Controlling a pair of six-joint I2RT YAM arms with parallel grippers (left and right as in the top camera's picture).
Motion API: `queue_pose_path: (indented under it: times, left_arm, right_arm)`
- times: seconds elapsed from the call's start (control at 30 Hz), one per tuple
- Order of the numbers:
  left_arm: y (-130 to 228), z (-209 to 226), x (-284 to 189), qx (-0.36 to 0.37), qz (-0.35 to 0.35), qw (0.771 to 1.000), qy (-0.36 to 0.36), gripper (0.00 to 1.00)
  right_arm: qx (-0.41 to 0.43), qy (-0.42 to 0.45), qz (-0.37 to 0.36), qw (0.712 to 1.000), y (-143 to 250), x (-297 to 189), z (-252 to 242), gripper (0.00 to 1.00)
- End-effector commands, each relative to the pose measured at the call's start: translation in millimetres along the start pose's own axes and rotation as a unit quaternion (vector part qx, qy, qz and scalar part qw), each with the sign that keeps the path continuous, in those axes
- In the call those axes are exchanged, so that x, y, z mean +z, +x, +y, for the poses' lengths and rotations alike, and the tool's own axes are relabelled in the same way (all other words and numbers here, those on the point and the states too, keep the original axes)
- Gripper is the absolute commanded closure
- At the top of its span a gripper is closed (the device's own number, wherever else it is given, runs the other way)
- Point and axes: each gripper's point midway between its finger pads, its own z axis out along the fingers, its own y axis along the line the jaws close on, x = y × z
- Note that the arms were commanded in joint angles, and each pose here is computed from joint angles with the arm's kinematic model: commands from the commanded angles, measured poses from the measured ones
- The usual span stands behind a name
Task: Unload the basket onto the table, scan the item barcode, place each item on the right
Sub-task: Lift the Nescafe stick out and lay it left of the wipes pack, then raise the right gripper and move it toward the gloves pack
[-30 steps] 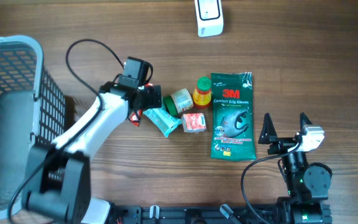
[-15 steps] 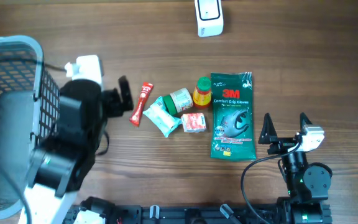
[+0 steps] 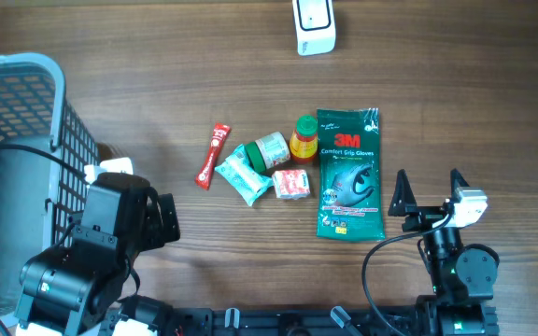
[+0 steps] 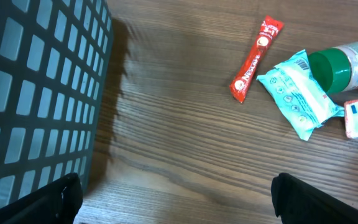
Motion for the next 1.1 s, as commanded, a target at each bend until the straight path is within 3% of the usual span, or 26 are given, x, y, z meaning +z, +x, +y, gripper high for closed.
queue_pose_path:
  times: [0.0, 0.4, 0.63, 0.87, 1.07]
  left_arm:
    - [1, -2, 0, -0.011, 0.003, 1.000, 0.005, 0.00]
    - [1, -2, 0, -0.011, 0.002, 1.000, 0.005, 0.00]
    - [1, -2, 0, -0.011, 0.003, 1.000, 0.005, 0.00]
    - [1, -2, 0, -0.011, 0.002, 1.000, 0.005, 0.00]
    - [1, -2, 0, -0.011, 0.002, 1.000, 0.005, 0.00]
  right_arm:
    - [-0.006, -0.006, 0.002, 1.000, 1, 0, 2, 0.00]
    - [-0.006, -0.002, 0.001, 1.000, 1, 0, 1, 0.00]
    - [0.128, -0.018, -0.003, 0.992, -3, 0, 6, 0.00]
    - [0.118, -0.057, -0.041, 0.991, -68, -14, 26, 0.00]
    - [0.098, -0.028, 0.061, 0.993, -117, -12, 32, 0.00]
